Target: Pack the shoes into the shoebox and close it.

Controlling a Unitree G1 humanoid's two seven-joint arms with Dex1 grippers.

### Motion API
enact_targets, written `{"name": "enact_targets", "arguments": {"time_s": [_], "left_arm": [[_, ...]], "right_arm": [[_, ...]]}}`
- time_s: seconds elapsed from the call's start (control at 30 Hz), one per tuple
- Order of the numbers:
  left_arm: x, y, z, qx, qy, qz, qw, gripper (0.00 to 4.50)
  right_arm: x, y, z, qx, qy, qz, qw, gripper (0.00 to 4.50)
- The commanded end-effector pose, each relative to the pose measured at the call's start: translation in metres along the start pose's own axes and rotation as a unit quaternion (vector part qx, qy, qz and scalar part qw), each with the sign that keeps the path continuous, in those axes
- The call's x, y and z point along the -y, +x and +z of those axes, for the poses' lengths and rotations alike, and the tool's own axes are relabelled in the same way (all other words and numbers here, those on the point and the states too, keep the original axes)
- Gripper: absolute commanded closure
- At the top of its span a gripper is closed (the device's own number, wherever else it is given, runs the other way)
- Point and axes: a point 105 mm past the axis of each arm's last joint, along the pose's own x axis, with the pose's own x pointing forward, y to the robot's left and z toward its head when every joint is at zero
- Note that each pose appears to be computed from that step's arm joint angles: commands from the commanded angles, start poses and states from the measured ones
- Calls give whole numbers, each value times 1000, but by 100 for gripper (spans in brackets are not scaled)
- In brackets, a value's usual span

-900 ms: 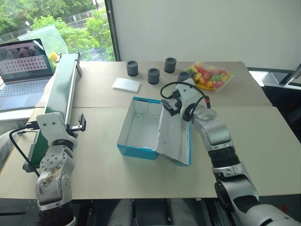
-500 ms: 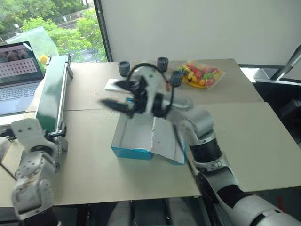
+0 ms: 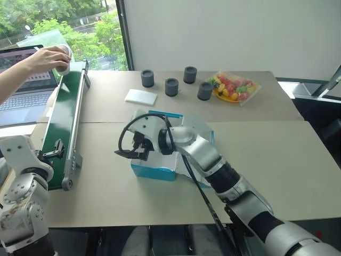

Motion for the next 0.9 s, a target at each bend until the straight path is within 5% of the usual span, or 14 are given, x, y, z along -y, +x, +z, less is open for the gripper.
{"name": "enact_targets", "arguments": {"time_s": [0.03, 0.27, 0.9], "left_arm": [[-11, -5, 10, 14, 10, 12, 1000, 0], [-7, -5, 4, 6, 8, 11, 1000, 0], [-4, -4, -7, -14, 17, 3, 1000, 0]], "right_arm": [[10, -6, 1, 18, 5, -42, 999, 1], [28, -11, -19, 1, 39, -107, 993, 1], [22, -11, -25, -10, 23, -108, 994, 1]]}}
